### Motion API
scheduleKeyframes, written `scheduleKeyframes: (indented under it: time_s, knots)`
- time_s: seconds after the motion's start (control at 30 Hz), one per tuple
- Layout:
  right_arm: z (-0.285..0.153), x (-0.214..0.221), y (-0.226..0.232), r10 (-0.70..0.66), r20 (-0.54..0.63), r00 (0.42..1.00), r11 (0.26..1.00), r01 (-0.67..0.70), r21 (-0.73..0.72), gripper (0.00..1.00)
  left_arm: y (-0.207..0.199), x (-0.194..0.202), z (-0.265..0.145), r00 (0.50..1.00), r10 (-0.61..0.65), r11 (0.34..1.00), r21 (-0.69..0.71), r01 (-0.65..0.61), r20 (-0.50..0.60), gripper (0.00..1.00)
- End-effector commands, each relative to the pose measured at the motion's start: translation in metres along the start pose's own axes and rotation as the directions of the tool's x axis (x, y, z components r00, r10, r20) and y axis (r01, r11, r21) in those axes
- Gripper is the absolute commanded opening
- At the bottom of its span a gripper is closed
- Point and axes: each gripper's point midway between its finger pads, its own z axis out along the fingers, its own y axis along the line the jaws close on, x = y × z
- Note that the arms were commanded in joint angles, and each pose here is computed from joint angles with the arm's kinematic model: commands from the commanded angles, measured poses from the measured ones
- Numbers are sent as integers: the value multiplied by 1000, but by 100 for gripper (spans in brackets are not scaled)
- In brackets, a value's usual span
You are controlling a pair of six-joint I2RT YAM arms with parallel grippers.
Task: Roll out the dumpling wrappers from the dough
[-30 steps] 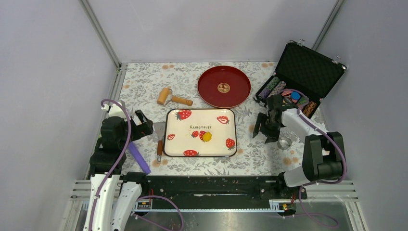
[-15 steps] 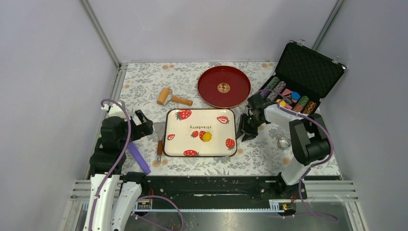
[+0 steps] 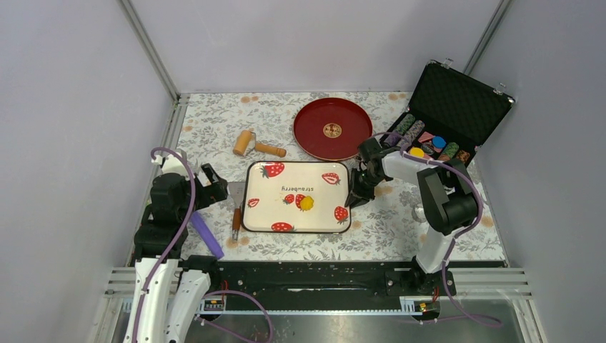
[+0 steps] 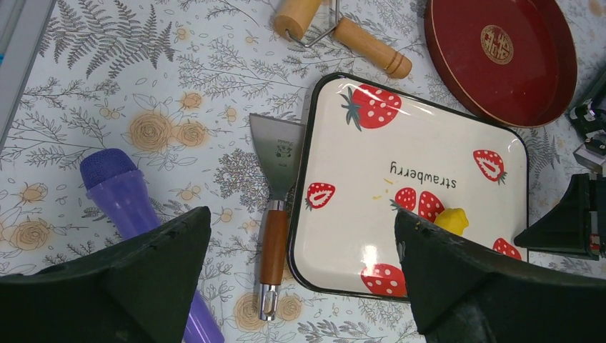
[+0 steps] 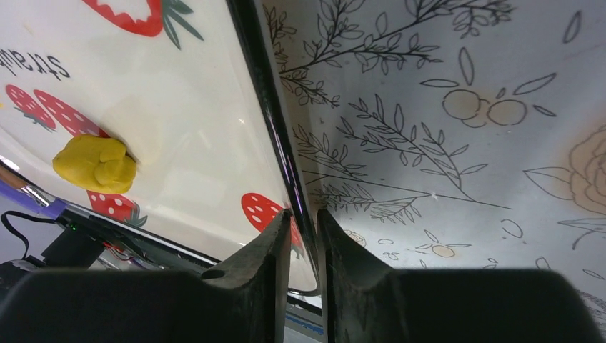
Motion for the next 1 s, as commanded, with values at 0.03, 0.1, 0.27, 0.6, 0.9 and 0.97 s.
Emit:
scheduleKeyframes:
  time_s: [0.03, 0.1, 0.27, 0.6, 0.9, 0.97]
  knots:
    - [0, 2, 7, -27, -5, 1000, 1000, 27, -11, 19, -3, -13, 0, 998, 0, 1000, 11, -1, 55, 99]
    - [-3, 4, 4, -38, 4, 999, 999, 38, -5, 9, -3, -12, 0, 999, -1, 1000, 10, 0, 54, 99]
    - [-13, 13, -8, -80, 15, 997, 996, 80, 38, 0, -3, -13, 0, 998, -1, 1000, 11, 0, 56, 99]
    - [-36, 43, -59, -136, -9, 991, 959, 134, 249, 0, -2, -12, 2, 999, -1, 1000, 4, 1, 52, 99]
    - [-55, 48, -77, -136, 46, 990, 936, 113, 333, 57, -12, -4, 10, 1000, 9, 998, 59, -9, 1, 99]
    - [-62, 47, -73, -131, 80, 988, 945, 100, 312, 67, -16, 0, 14, 1000, 11, 997, 82, -9, -23, 99]
